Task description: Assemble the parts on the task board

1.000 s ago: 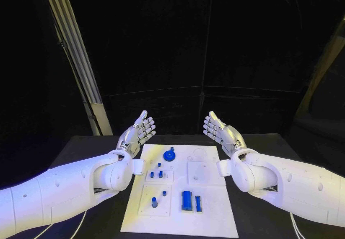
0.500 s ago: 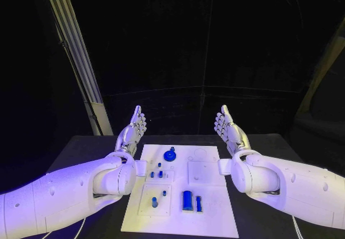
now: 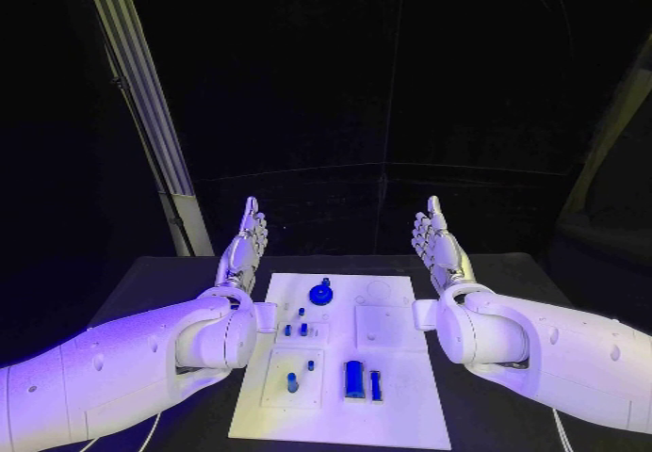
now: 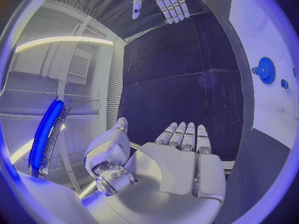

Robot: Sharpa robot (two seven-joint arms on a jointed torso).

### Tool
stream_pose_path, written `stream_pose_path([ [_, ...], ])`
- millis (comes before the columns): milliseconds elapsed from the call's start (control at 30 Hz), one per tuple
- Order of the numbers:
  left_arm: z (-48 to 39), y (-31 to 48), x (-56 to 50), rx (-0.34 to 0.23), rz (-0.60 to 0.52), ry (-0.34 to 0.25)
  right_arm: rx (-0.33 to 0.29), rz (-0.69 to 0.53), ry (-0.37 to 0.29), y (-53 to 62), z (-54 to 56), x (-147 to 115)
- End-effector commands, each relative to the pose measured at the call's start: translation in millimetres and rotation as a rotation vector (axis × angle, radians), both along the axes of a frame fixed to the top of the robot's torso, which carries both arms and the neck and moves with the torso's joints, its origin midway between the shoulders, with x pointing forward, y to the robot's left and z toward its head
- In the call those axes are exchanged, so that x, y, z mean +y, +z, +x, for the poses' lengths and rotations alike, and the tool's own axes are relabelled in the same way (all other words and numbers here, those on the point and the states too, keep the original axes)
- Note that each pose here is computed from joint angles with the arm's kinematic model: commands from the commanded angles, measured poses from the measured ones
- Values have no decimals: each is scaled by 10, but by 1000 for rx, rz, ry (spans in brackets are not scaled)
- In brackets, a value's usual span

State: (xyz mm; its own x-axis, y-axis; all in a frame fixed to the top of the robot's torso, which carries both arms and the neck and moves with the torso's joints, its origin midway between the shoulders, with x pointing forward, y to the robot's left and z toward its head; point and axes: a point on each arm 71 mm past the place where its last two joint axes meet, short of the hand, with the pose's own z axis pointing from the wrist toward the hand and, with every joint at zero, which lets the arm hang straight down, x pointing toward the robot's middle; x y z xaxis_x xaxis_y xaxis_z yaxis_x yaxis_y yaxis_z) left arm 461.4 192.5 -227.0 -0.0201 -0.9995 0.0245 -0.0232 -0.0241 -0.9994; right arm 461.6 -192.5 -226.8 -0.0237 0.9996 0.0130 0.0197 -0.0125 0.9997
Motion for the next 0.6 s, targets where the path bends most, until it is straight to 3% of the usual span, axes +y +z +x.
stream_pose_path([
  [33,3,28,0,-22,14,3,-19,-3,-7,26,2,1],
  [600,3,28,0,-22,14,3,-19,-3,-7,26,2,1],
])
